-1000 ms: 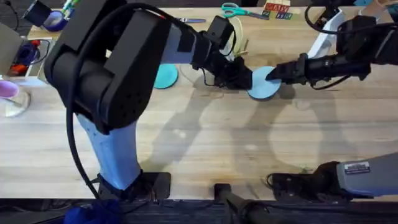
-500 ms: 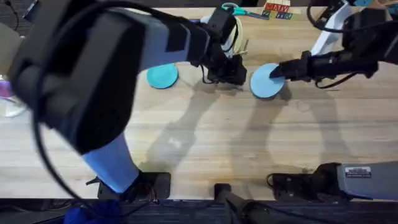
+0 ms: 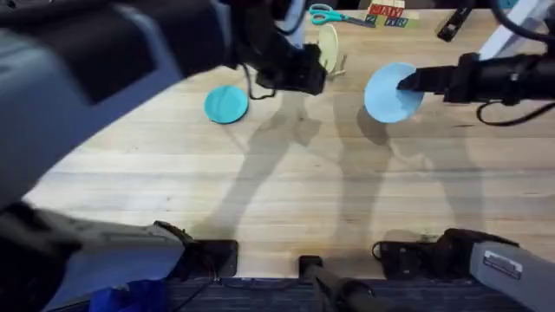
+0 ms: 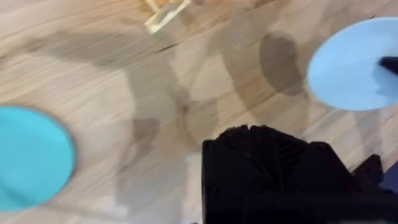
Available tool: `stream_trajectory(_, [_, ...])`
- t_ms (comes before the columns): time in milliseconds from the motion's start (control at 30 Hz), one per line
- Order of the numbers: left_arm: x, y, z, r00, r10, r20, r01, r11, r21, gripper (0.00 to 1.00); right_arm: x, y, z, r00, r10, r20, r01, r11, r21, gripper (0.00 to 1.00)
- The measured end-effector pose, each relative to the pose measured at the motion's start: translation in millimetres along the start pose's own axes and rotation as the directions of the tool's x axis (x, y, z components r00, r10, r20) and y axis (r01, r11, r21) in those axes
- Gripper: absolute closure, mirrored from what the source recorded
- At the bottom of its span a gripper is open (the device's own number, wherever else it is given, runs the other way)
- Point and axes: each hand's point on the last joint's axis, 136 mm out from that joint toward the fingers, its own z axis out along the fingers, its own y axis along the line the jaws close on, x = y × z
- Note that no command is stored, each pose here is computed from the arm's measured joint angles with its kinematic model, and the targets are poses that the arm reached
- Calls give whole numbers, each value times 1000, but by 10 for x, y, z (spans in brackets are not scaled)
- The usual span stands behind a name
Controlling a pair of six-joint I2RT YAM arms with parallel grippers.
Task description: Pick up the plates from the table one by one and place each into a slot on the dish rack.
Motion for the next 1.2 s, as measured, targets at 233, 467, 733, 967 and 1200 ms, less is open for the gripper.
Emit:
stream_trajectory(233, [63,189,-560,999,-6,44,8,999,-49,961,-90,240,-328,991,-84,104,82,996,17,972])
stream_trajectory(467, [56,265,-955,992,18,122,-9,997,-80,960,-157,452,-616,965,-163,204,157,987,42,972])
stream_trajectory(733, [143,283,-1232,987,66,148,-47,991,-126,962,-195,563,-767,950,-193,246,185,981,54,973])
stream_trajectory(967, [248,299,-1526,979,152,133,-123,970,-208,960,-402,688,-963,923,-240,303,228,971,75,973])
stream_trajectory(1200, [235,363,-1680,969,202,144,-156,946,-283,962,-465,750,-1053,914,-252,318,239,968,80,973])
